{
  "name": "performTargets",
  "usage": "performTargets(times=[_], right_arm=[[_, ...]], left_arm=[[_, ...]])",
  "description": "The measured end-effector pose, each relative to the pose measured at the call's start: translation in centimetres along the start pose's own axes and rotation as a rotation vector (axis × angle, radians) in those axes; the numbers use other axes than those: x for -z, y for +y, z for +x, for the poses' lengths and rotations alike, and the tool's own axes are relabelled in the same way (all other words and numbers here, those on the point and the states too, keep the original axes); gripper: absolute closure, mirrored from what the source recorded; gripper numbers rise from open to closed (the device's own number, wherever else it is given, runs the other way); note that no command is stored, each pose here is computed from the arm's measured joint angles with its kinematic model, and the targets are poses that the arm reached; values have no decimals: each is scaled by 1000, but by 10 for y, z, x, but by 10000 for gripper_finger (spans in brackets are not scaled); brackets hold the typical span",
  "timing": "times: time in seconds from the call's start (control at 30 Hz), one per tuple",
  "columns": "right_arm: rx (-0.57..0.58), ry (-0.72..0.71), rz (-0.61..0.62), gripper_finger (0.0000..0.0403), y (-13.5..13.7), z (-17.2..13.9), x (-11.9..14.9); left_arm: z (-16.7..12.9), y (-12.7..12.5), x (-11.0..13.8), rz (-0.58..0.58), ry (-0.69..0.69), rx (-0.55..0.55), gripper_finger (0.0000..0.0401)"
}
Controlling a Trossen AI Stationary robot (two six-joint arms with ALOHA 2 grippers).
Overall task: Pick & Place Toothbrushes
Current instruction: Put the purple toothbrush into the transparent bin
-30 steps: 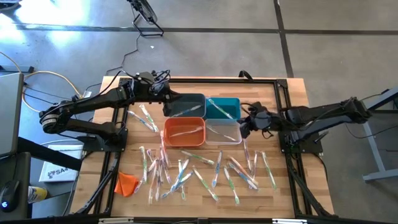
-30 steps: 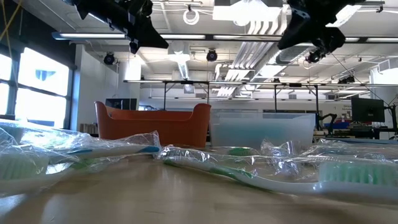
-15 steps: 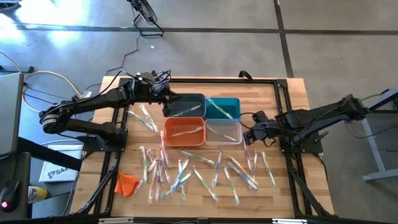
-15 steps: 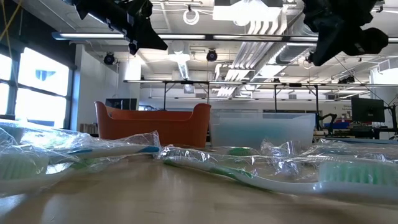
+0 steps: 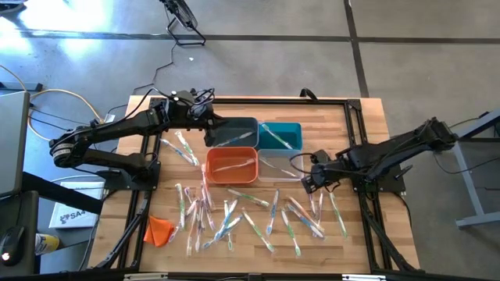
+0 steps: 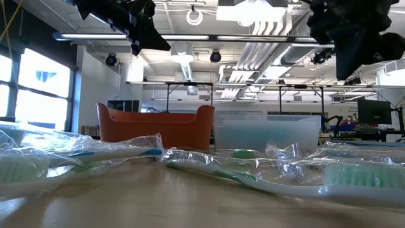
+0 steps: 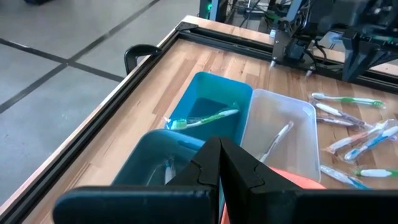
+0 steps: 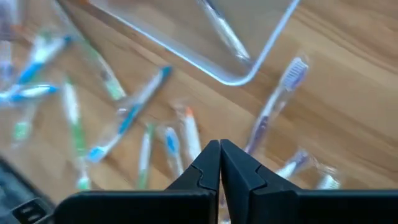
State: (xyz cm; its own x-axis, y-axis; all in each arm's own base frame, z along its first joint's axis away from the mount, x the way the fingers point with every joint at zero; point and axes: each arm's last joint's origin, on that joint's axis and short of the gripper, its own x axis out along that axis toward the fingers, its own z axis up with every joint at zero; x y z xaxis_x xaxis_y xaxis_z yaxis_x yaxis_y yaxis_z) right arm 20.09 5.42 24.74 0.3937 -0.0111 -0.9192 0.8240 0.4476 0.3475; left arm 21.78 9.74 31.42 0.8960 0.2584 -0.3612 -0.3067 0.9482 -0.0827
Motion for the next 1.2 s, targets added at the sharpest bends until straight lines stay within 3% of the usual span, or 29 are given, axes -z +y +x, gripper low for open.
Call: performTargets(times=[0.23, 0.57, 1.2], right_arm=[[216, 95, 15, 367, -4, 25, 5], [333, 139, -13, 244, 2, 59, 9], [318, 191, -75, 252, 6, 90, 13]], left_arm=[[0, 0, 0, 0, 0, 0, 401], [0, 0, 0, -3, -1, -1, 401], [0, 0, 0, -3, 0, -9, 401]])
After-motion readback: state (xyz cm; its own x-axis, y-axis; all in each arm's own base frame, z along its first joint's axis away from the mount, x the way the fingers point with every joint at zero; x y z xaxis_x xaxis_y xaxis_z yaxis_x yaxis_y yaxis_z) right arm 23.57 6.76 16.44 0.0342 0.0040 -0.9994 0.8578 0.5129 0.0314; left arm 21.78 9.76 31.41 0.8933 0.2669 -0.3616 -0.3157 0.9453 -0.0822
